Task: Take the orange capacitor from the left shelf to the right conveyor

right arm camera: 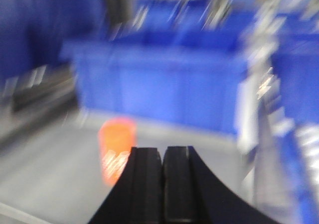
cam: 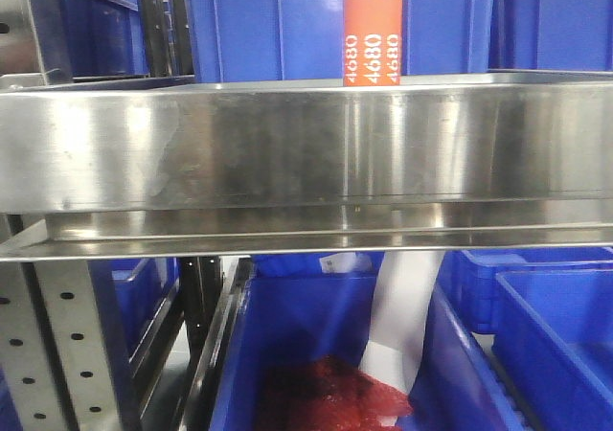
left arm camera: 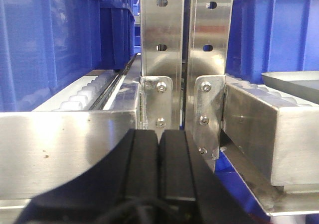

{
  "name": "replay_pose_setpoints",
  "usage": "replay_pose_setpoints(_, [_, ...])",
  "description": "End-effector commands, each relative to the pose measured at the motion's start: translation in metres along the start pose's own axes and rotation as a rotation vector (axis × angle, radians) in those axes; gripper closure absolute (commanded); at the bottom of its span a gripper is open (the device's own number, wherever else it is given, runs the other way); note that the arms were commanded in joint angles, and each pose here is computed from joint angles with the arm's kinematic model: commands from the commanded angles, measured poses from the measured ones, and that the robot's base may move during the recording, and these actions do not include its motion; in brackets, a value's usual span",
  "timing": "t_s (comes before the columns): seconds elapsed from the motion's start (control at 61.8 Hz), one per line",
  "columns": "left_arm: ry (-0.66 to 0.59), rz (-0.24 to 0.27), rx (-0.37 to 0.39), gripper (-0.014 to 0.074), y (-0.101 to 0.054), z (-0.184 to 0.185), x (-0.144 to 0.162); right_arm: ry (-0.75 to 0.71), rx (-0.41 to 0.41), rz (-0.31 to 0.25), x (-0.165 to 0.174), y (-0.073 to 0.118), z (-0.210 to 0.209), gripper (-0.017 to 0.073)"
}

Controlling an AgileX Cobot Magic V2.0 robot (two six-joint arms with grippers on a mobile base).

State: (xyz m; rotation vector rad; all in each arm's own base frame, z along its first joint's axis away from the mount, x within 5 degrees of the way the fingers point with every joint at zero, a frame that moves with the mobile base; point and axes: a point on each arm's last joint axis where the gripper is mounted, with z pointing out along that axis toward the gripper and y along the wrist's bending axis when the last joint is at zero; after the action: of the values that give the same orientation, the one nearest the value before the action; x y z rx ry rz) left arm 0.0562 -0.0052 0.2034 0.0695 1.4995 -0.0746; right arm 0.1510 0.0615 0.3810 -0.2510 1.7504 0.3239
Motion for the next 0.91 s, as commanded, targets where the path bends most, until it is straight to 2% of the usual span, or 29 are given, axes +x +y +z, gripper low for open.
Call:
replay_pose_setpoints(0.0, [-0.085,-0.006,0.005,0.0699,0.0,0.0,-0.01,-0.001,-0.04,-0.046,-0.011,0.01,0.034,0.0337])
replay_pose_setpoints(0.146, [-0.085,-0.006,0.005,0.0699,0.0,0.0,-0.01,0.031,-0.064,-0.025,-0.002,0.016,0.089,-0.009])
replay_pose_setpoints(0.275, [-0.085,-0.006,0.005,0.0699,0.0,0.0,-0.01,0.051,-0.086,0.001,0.011,0.022,0.124,-0.0066])
replay_pose_setpoints(0.389, [-0.085,-0.006,0.005,0.0699,0.0,0.0,-0.01,0.064,-0.113,-0.005,0.024,0.03,0.145,-0.0066])
replay_pose_setpoints(0.583, [-0.085,-0.006,0.005,0.0699,0.0,0.0,-0.01,0.091,-0.125,-0.004,0.05,0.033,0.181,-0.0064])
replay_pose_setpoints(0.664, [-0.085,-0.006,0.005,0.0699,0.0,0.0,-0.01,0.075,-0.133,-0.002,0.056,0.034,0.19,-0.0021])
replay_pose_setpoints(0.712, [-0.085,-0.006,0.005,0.0699,0.0,0.0,-0.01,0.066,-0.138,-0.001,0.059,0.034,0.193,0.0083])
replay_pose_setpoints(0.826, [-0.085,-0.006,0.005,0.0699,0.0,0.0,-0.01,0.069,-0.139,-0.001,0.062,0.034,0.196,0.0534])
replay_pose_setpoints(0.89, [-0.085,-0.006,0.005,0.0699,0.0,0.0,-0.01,0.052,-0.14,0.007,0.06,0.034,0.196,0.0462])
